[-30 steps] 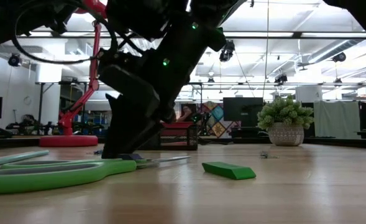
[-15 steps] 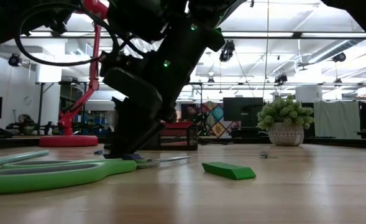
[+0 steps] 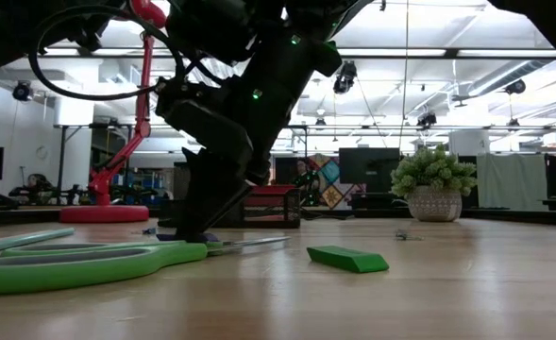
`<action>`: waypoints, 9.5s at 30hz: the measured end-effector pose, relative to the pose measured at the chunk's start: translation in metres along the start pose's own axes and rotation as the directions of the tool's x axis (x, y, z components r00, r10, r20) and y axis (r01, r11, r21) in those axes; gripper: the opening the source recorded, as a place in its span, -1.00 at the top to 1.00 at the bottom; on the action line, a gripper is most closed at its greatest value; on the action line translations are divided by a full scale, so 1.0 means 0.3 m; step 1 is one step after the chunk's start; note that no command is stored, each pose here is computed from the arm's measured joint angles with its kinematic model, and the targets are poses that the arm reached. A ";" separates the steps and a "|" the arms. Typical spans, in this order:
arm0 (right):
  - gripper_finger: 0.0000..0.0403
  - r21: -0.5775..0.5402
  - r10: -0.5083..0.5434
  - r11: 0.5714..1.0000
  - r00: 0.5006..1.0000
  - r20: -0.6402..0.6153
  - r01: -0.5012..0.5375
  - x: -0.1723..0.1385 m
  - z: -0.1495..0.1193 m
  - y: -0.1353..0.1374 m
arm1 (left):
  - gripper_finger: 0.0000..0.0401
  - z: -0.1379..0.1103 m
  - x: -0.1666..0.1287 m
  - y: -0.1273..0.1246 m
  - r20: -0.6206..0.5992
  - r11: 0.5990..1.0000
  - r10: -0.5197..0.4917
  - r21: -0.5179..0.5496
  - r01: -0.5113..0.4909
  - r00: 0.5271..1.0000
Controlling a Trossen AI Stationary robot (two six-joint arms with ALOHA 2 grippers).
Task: Pick and place office supplies into organizer
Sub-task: Put the blue eraser into the black mesh desk organizer, then put the green eraser into the black mesh desk organizer
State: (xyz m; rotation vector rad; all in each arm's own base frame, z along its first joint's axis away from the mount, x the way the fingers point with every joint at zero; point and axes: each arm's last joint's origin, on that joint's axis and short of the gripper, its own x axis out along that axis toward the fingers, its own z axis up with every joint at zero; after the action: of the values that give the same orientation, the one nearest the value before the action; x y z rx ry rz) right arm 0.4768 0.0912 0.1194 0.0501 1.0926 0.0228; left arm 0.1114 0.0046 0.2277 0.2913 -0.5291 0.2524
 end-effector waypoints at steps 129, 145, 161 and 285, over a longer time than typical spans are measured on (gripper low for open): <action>0.37 -0.106 -0.148 0.979 0.963 0.225 0.175 -0.159 0.126 -0.512 | 0.23 0.001 0.000 0.000 0.002 1.000 0.001 0.002 -0.001 1.000; 0.28 0.008 -0.141 0.989 0.948 0.284 0.145 -0.240 0.195 -0.487 | 0.23 0.001 0.000 0.000 0.001 1.000 0.001 0.001 -0.001 1.000; 0.38 0.198 -0.034 0.980 0.988 0.151 0.003 -0.451 0.275 -0.203 | 0.23 0.001 0.000 0.000 0.002 1.000 0.000 0.001 0.000 1.000; 0.67 0.537 0.123 0.837 0.923 -0.365 0.101 -0.167 -0.217 0.321 | 0.23 0.000 0.000 0.000 0.001 1.000 0.001 0.001 -0.001 1.000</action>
State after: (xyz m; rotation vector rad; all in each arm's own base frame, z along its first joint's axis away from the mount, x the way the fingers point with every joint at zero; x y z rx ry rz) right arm 0.3966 0.1873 0.1390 0.5958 1.4701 -0.2867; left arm 0.1113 0.0046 0.2278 0.2918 -0.5302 0.2530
